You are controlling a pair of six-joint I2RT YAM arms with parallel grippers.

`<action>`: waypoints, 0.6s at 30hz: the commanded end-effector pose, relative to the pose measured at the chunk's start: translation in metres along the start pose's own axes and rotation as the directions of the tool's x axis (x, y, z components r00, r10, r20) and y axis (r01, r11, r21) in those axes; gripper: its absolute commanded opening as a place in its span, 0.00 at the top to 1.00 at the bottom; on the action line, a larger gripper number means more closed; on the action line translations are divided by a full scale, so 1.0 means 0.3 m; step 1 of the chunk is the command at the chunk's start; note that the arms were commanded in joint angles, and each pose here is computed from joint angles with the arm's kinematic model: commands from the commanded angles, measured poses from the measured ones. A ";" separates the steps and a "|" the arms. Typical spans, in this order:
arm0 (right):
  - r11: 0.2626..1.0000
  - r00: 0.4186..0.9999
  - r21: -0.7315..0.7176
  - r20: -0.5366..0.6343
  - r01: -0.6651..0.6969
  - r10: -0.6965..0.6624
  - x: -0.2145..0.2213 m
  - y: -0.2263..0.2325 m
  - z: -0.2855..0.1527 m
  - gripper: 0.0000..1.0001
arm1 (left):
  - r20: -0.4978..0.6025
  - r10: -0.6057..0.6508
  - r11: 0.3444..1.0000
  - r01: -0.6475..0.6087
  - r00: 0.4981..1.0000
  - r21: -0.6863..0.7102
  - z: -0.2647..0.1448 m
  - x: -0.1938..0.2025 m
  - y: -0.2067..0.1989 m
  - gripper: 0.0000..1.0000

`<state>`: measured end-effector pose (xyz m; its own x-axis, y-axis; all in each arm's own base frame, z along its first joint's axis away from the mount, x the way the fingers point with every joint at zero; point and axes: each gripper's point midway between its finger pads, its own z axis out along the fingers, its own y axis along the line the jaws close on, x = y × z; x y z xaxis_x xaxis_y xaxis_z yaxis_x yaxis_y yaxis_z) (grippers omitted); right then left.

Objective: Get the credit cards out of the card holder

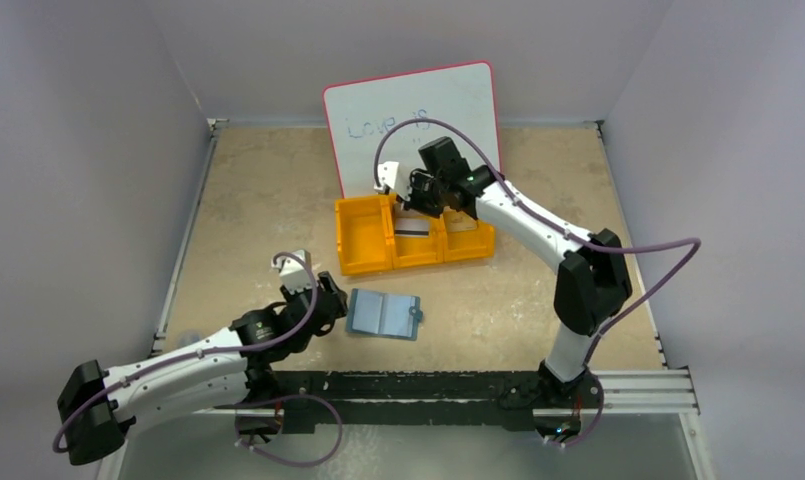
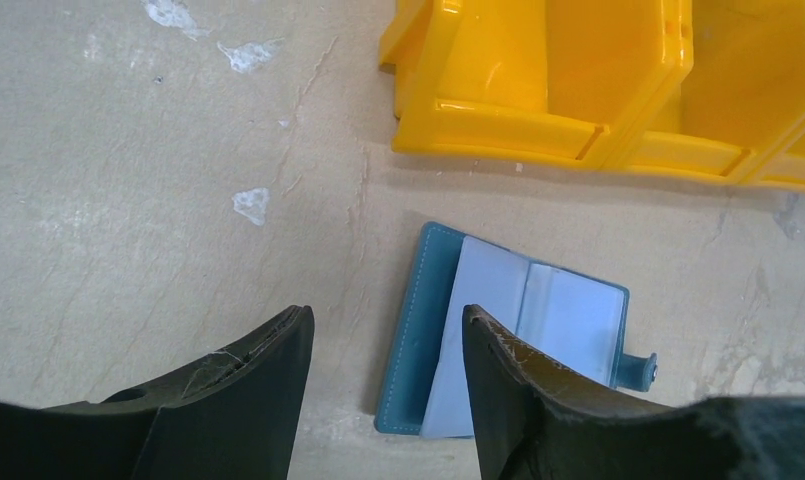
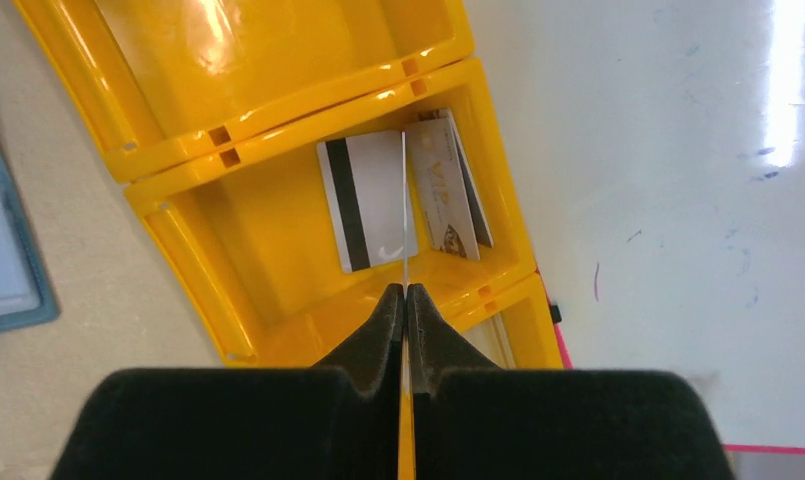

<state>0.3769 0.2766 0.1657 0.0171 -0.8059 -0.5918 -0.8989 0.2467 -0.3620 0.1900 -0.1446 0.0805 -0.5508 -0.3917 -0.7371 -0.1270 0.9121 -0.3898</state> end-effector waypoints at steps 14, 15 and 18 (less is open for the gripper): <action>0.984 0.988 -0.130 -0.082 0.120 -0.132 0.085 -0.050 0.103 1.00 | 0.107 0.011 1.000 -0.011 0.994 0.003 -0.042 -0.117 -0.008 0.42; 0.984 0.986 -0.131 -0.090 0.124 -0.137 0.086 -0.057 0.110 1.00 | 0.106 0.011 1.000 -0.011 0.994 0.000 -0.041 -0.115 -0.005 0.42; 0.976 0.975 -0.152 -0.132 0.158 -0.178 0.105 -0.074 0.127 1.00 | 0.108 0.008 1.000 -0.008 0.994 0.003 -0.036 -0.111 -0.005 0.42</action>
<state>0.4096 0.2681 0.1214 0.0655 -0.8826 -0.4655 -0.9379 0.1048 -0.3307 0.1930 -0.1308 0.0963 -0.5008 -0.3757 -0.7798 -0.1217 0.9225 -0.3663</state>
